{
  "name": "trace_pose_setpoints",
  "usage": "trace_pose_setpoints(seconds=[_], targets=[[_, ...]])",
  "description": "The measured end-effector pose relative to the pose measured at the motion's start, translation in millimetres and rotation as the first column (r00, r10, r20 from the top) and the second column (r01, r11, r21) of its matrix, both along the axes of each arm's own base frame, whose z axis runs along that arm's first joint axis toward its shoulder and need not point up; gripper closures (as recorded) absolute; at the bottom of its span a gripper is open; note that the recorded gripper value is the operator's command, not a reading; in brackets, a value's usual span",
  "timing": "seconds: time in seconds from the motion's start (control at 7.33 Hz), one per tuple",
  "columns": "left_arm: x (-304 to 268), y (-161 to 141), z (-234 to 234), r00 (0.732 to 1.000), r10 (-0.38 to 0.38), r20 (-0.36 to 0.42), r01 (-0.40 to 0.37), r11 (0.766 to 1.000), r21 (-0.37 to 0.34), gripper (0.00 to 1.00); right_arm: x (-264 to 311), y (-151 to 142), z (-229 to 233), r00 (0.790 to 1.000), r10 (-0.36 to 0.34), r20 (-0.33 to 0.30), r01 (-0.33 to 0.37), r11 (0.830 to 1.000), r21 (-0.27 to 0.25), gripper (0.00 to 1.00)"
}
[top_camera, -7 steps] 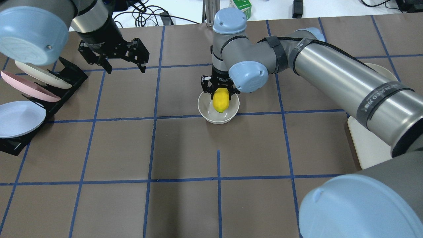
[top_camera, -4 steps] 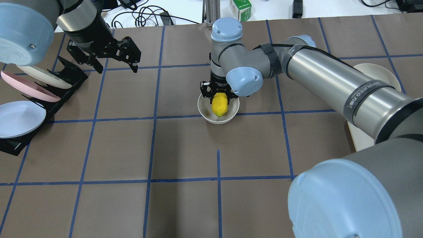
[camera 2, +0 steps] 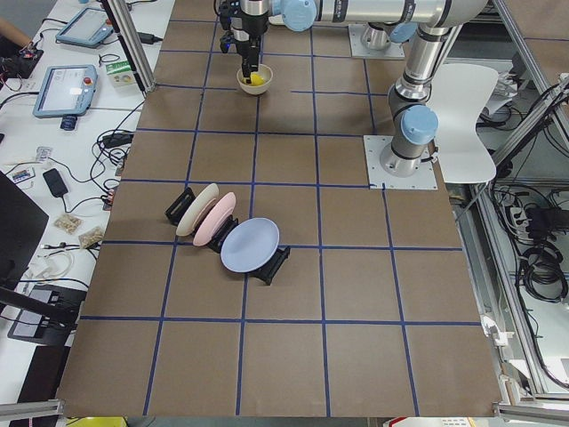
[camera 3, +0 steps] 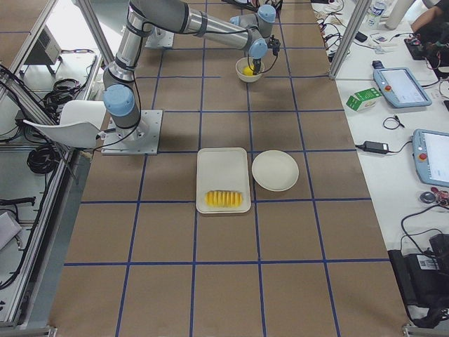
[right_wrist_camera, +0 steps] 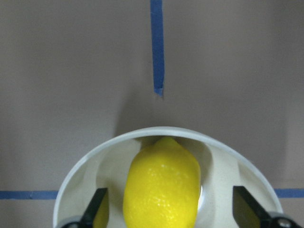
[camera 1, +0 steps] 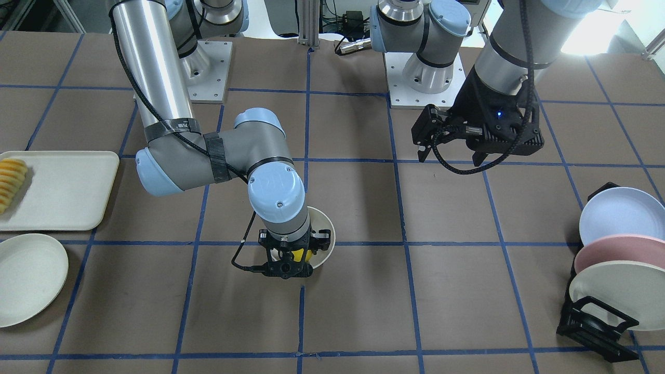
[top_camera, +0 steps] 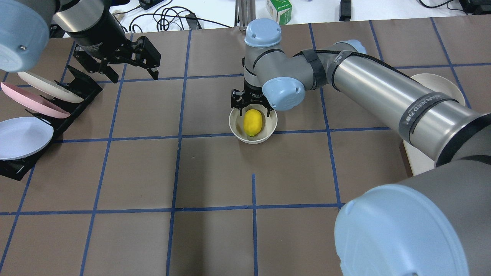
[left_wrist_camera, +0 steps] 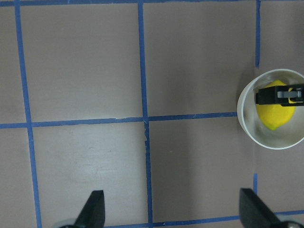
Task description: Place bowl and put lemon in it
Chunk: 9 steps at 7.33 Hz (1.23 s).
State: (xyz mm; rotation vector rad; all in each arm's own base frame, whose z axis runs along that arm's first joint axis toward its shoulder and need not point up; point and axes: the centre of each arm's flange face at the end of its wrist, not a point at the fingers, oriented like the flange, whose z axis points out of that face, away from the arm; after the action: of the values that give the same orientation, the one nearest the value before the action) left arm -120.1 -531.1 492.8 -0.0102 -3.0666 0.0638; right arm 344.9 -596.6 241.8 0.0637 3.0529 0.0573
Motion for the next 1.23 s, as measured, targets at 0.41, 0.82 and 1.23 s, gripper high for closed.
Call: trace_pose_setpoints(seconds=[0.41,0.82,1.23], targets=[[5.4,5.8,4.9,1.0,0.003,0.008,-0.003,1.0,0.016,0.0,-51.2,9.5,96.0,0.998,-0.06,-0.008,0.06,0.998,-0.007,0.0],[5.6,7.7,6.2,1.0,0.003,0.011,-0.003,1.0,0.015,0.0,-193.3,26.8,198.5,0.978,-0.21,-0.012,0.21,0.978,-0.003,0.0],[5.3,7.6,6.8,1.0,0.002,0.014,-0.002,1.0,0.013,0.0,-229.2,77.1,255.3,0.983,-0.181,-0.026,0.181,0.983,0.015,0.0]])
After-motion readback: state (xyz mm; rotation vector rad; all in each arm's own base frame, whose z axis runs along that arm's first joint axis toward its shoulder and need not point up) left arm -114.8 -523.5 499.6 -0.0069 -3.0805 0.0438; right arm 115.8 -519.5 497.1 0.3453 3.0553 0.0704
